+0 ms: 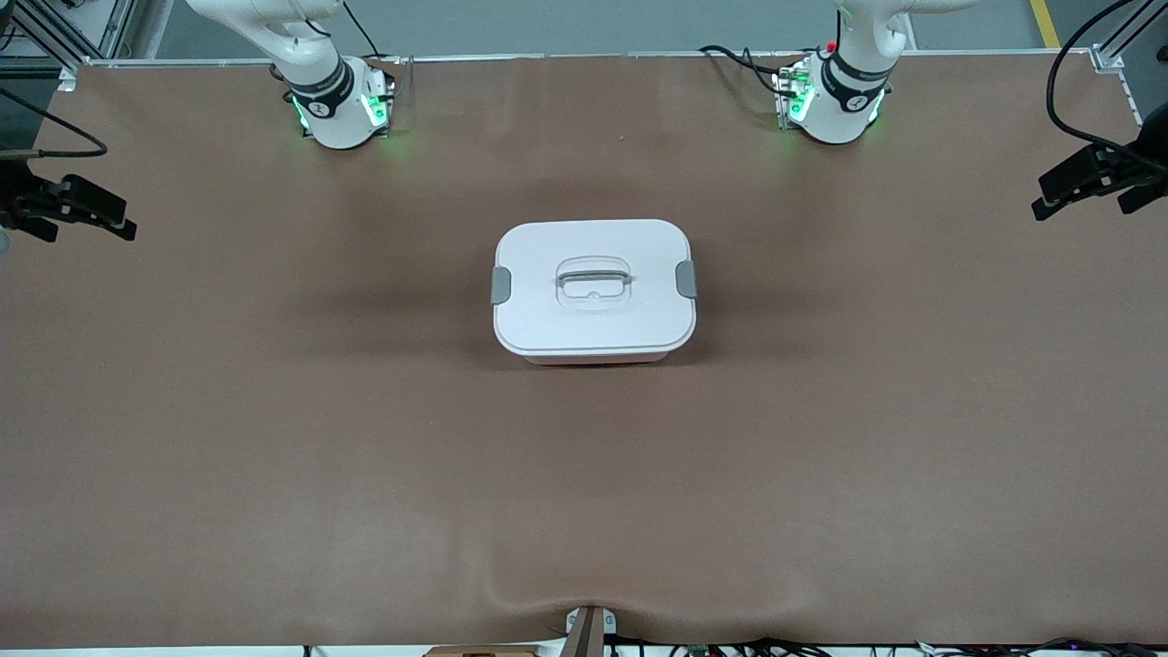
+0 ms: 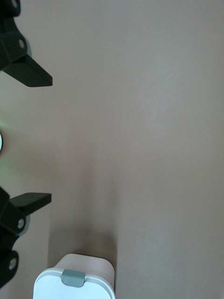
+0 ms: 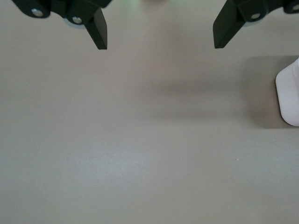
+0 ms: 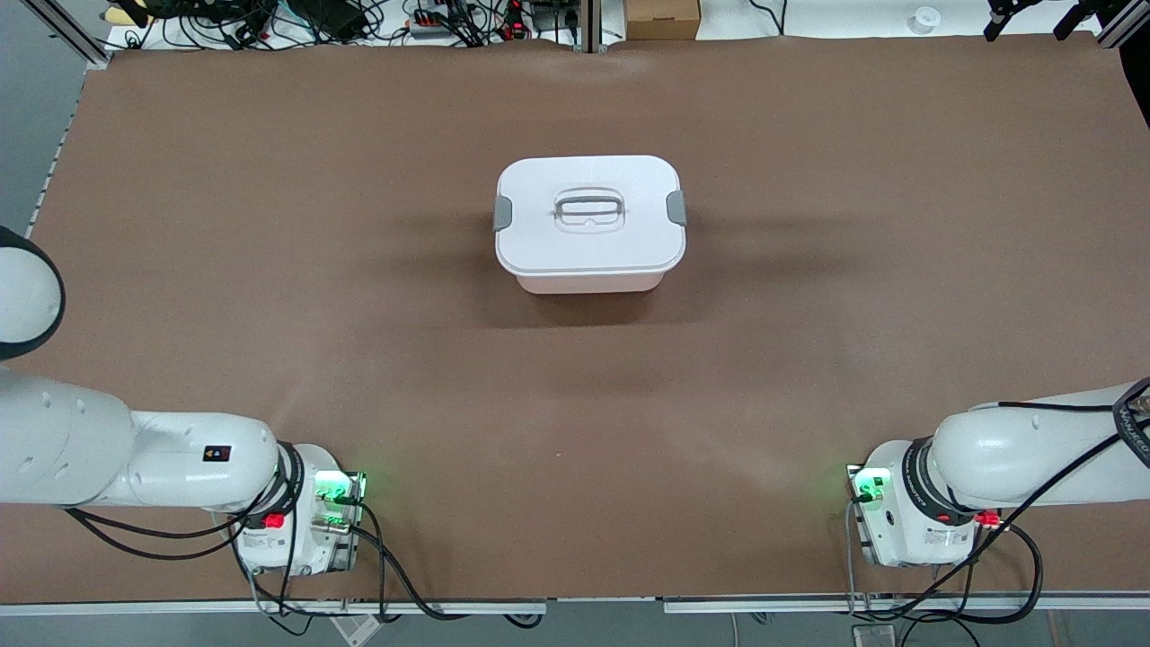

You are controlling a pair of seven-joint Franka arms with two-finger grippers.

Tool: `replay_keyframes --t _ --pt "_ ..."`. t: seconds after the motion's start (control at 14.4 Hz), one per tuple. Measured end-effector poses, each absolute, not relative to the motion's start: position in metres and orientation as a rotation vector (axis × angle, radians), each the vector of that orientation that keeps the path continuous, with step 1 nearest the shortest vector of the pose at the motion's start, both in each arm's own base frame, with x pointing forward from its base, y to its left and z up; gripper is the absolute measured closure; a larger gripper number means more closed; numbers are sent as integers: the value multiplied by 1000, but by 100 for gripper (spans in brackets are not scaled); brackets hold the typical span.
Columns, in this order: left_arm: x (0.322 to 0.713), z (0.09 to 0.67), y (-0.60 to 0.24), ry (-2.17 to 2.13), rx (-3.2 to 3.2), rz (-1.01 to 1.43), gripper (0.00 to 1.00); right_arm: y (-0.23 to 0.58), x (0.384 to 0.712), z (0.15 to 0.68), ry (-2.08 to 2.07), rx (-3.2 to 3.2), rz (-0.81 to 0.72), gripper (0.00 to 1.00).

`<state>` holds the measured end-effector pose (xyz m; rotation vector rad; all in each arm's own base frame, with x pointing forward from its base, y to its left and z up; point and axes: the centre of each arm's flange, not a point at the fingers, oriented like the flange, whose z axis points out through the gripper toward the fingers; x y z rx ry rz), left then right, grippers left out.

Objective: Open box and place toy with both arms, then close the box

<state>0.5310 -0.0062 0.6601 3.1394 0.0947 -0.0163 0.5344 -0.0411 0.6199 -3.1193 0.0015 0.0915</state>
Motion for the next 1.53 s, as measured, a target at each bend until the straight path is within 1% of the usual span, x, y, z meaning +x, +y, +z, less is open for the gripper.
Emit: replay_keyframes --t 1.53 --pt "536 650 -12 82 3129 -45 0 -41 535 620 1 -3119 92 0"
